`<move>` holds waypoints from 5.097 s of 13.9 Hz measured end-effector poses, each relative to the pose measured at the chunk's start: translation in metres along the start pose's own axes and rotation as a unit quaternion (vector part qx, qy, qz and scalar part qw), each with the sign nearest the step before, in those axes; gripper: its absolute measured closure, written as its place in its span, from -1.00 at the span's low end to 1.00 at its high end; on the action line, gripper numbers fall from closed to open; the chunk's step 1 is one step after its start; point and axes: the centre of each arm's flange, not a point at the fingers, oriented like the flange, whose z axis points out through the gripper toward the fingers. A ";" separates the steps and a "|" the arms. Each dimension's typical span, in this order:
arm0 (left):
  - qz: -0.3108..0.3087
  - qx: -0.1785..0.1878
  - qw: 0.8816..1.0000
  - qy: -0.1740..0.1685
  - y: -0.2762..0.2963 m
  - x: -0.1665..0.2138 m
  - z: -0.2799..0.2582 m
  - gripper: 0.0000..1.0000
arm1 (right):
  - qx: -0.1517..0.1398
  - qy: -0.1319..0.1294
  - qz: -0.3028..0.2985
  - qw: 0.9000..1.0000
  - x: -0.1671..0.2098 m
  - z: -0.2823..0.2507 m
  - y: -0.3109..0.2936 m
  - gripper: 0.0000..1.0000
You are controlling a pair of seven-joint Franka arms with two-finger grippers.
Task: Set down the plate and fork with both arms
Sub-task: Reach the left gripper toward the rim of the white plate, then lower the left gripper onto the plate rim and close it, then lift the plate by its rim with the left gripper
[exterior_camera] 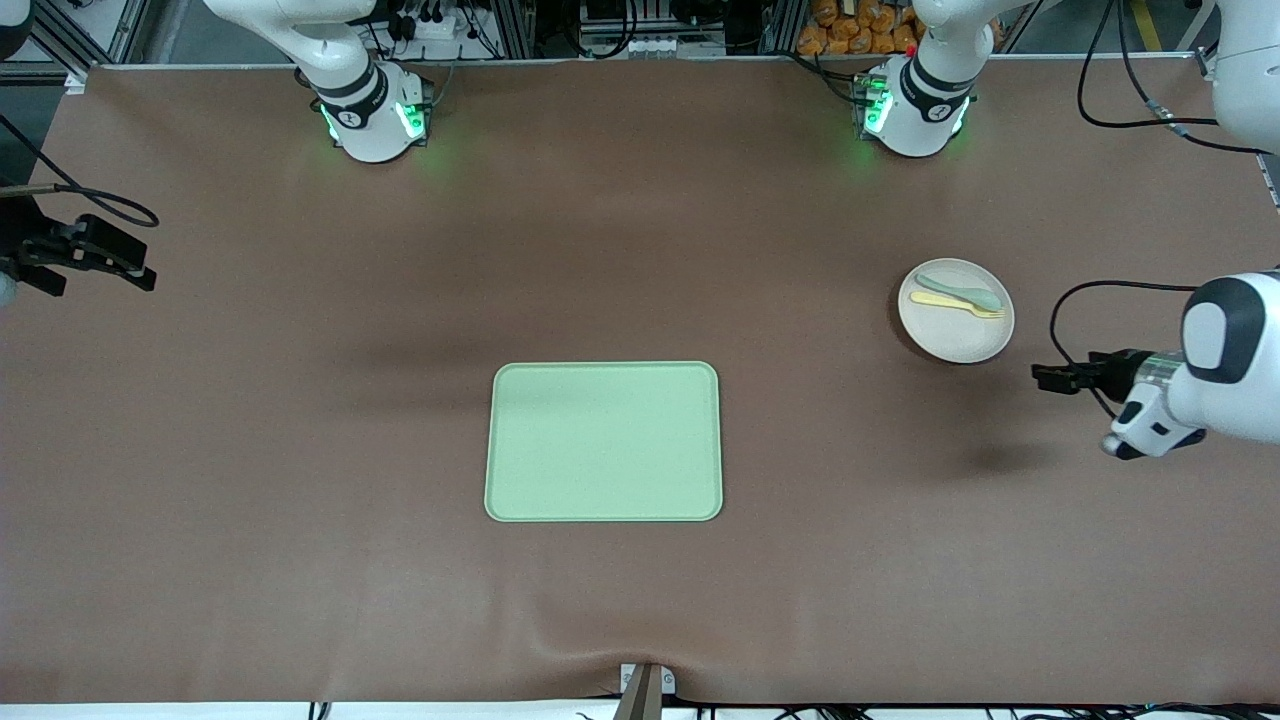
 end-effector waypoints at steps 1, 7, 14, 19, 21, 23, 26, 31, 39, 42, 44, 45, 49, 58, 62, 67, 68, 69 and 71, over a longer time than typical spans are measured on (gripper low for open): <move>0.018 0.003 1.000 -0.008 0.004 -0.007 0.007 -1.00 | 0.000 0.000 0.000 1.000 0.000 0.000 0.000 -1.00; 0.138 -0.016 0.990 -0.003 -0.050 -0.031 0.068 -1.00 | 0.000 0.000 0.001 1.000 0.000 0.000 0.001 -1.00; 0.180 -0.027 0.983 -0.012 -0.064 -0.041 0.091 -1.00 | 0.000 0.000 0.001 1.000 0.000 0.000 0.001 -1.00; 0.123 -0.061 0.990 -0.010 -0.084 -0.054 0.096 -1.00 | 0.000 0.000 0.001 1.000 0.000 0.000 0.001 -1.00; 0.089 -0.060 0.994 -0.013 -0.085 -0.065 0.096 -1.00 | 0.000 0.000 0.001 1.000 0.000 0.000 0.001 -1.00; 0.062 -0.056 0.996 0.001 -0.081 -0.068 0.095 -1.00 | 0.000 0.000 0.001 1.000 0.000 0.000 0.001 -1.00; 0.051 -0.053 0.996 0.043 -0.075 -0.059 0.096 -1.00 | 0.000 0.000 0.001 1.000 0.000 0.000 0.001 -1.00; 0.072 -0.052 0.995 0.052 -0.053 -0.049 0.106 -1.00 | 0.000 0.000 0.001 1.000 0.000 0.000 0.001 -1.00; -0.021 -0.059 0.998 0.015 -0.059 -0.076 0.135 -1.00 | 0.000 0.000 0.001 1.000 0.000 0.000 0.002 -1.00; -0.088 -0.049 0.995 0.012 -0.041 -0.090 0.132 -1.00 | 0.000 0.000 0.002 1.000 0.000 0.000 0.002 -1.00; -0.117 -0.043 0.992 0.004 -0.036 -0.101 0.137 -1.00 | 0.000 0.000 0.002 1.000 0.000 0.000 0.002 -1.00; -0.124 -0.041 0.991 -0.002 -0.035 -0.107 0.142 -1.00 | 0.000 0.000 0.002 1.000 0.000 0.000 0.002 -1.00; -0.146 -0.044 0.988 -0.021 -0.049 -0.124 0.160 -1.00 | 0.000 0.000 0.002 1.000 0.000 0.000 0.002 -1.00; -0.161 -0.070 0.984 -0.034 -0.044 -0.131 0.169 -1.00 | 0.000 0.000 0.002 1.000 0.000 0.000 0.003 -1.00; -0.160 -0.071 0.984 -0.037 -0.043 -0.132 0.177 -1.00 | 0.000 0.000 0.002 1.000 0.000 0.000 0.003 -1.00; -0.160 -0.078 0.984 -0.030 -0.042 -0.124 0.189 -1.00 | 0.000 0.000 0.003 1.000 0.000 0.000 0.003 -1.00; -0.160 -0.079 0.984 -0.031 -0.041 -0.124 0.191 -1.00 | 0.000 0.000 0.003 1.000 0.000 0.000 0.003 -1.00; -0.160 -0.079 0.983 -0.031 -0.041 -0.124 0.192 -0.98 | 0.000 0.000 0.003 1.000 0.000 0.000 0.003 -1.00; -0.162 -0.079 0.983 -0.031 -0.041 -0.123 0.192 -0.73 | 0.000 0.000 0.003 1.000 0.000 0.000 0.003 -1.00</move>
